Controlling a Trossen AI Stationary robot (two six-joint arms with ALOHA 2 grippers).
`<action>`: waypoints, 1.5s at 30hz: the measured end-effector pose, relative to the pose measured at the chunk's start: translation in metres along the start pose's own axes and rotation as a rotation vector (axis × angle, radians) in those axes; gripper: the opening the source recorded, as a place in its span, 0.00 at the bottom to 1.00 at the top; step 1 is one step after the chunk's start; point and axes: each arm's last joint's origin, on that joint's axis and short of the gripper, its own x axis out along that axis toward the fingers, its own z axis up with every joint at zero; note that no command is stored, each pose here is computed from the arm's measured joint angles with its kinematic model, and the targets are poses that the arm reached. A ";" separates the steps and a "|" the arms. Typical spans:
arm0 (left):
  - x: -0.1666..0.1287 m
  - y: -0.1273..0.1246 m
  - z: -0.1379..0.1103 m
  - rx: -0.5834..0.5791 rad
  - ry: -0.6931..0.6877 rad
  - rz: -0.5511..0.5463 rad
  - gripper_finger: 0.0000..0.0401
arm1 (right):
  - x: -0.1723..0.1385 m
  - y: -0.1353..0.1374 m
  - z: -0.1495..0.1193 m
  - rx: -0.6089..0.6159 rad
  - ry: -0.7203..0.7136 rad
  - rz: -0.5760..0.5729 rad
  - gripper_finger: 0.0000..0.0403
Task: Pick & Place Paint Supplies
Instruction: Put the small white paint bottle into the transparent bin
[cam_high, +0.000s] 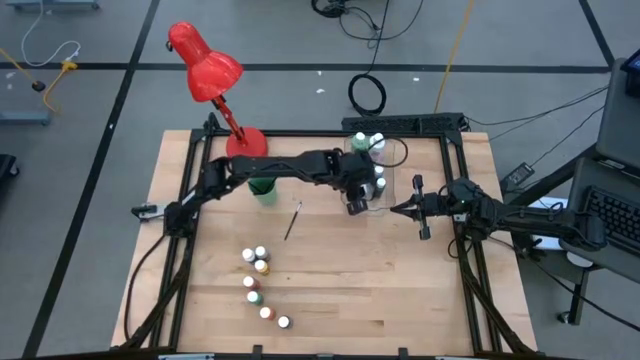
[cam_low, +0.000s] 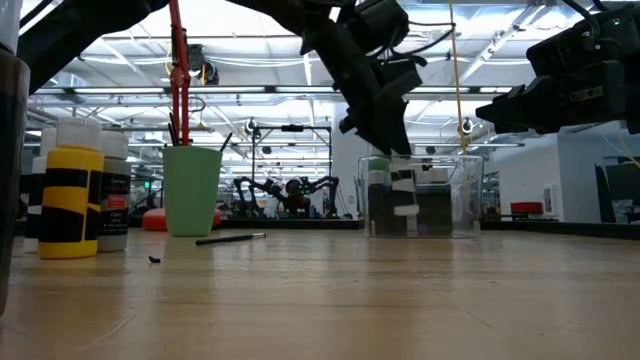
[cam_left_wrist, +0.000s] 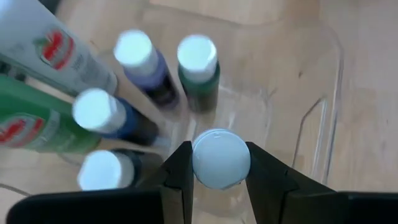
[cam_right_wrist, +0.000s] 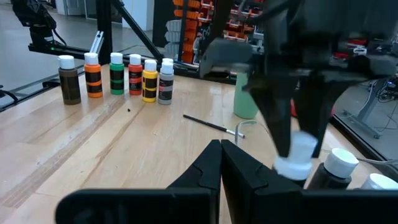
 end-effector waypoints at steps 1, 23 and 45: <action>0.001 0.000 0.001 0.000 -0.013 0.001 0.25 | 0.000 0.000 0.000 0.000 0.000 0.000 0.01; 0.031 0.009 -0.011 -0.046 0.046 0.057 0.40 | 0.000 0.000 -0.002 -0.008 0.018 0.003 0.01; -0.265 -0.079 -0.062 0.023 0.136 -0.098 0.58 | 0.001 0.001 -0.006 0.044 0.058 0.013 0.01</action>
